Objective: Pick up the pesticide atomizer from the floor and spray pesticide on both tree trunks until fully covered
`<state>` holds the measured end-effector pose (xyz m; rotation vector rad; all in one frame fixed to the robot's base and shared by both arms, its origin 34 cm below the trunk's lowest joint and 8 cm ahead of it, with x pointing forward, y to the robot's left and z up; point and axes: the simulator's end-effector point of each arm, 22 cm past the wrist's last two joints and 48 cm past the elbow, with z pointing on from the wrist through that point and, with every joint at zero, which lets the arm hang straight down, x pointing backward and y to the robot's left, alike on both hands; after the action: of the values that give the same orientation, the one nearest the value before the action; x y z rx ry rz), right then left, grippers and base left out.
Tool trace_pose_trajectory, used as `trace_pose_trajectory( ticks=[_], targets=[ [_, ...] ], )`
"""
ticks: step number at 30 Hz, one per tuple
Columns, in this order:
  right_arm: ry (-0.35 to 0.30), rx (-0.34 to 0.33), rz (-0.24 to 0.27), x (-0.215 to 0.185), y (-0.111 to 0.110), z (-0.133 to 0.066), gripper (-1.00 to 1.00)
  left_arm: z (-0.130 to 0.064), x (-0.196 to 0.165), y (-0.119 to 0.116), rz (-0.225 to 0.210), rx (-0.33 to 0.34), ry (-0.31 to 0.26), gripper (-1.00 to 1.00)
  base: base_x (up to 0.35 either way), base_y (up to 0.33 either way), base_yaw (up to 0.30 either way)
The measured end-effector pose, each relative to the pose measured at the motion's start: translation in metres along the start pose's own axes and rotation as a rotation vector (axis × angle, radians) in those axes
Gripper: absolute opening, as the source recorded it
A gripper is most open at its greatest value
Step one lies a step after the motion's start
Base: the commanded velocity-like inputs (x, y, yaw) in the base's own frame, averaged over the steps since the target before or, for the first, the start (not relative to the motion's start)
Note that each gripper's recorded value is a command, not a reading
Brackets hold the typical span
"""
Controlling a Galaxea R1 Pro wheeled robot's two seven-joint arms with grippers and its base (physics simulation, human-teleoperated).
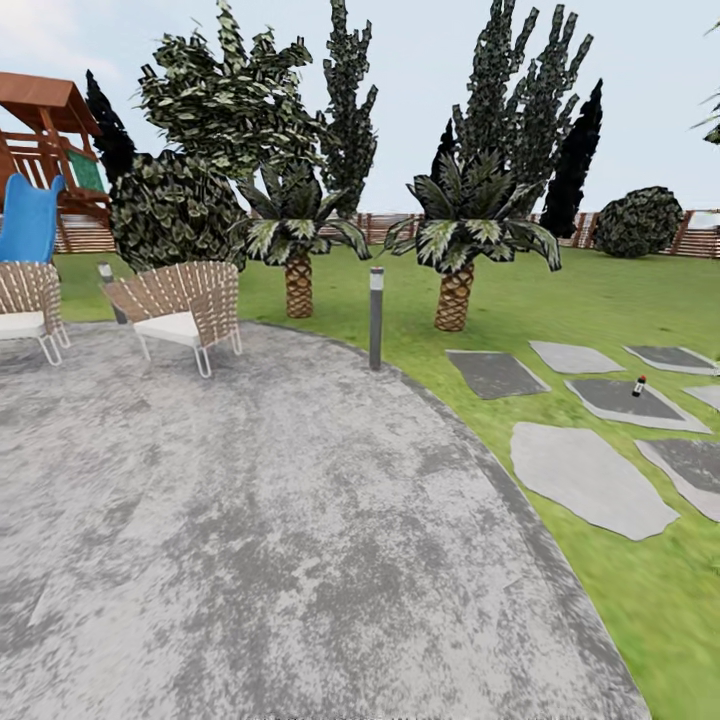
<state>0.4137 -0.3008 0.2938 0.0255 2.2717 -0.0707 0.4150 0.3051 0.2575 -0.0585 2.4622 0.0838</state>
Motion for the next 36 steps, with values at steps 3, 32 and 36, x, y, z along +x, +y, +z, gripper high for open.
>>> trace_pose_trajectory(
  ticks=[3,32,36],
  targets=[
    [0.004,0.0,0.0,0.008,0.0,0.003,1.0,0.004,0.007,0.0,0.001,0.0,0.004,1.0,0.0,0.0,-0.161],
    [0.044,-0.001,-0.003,0.061,0.002,0.019,1.0,0.03,0.057,-0.001,0.004,-0.003,0.043,1.0,0.0,0.0,-0.161],
    [0.05,0.0,-0.003,0.063,0.002,0.019,1.0,0.03,0.059,0.0,0.002,-0.006,0.048,1.0,0.0,0.0,-0.161]
  ],
)
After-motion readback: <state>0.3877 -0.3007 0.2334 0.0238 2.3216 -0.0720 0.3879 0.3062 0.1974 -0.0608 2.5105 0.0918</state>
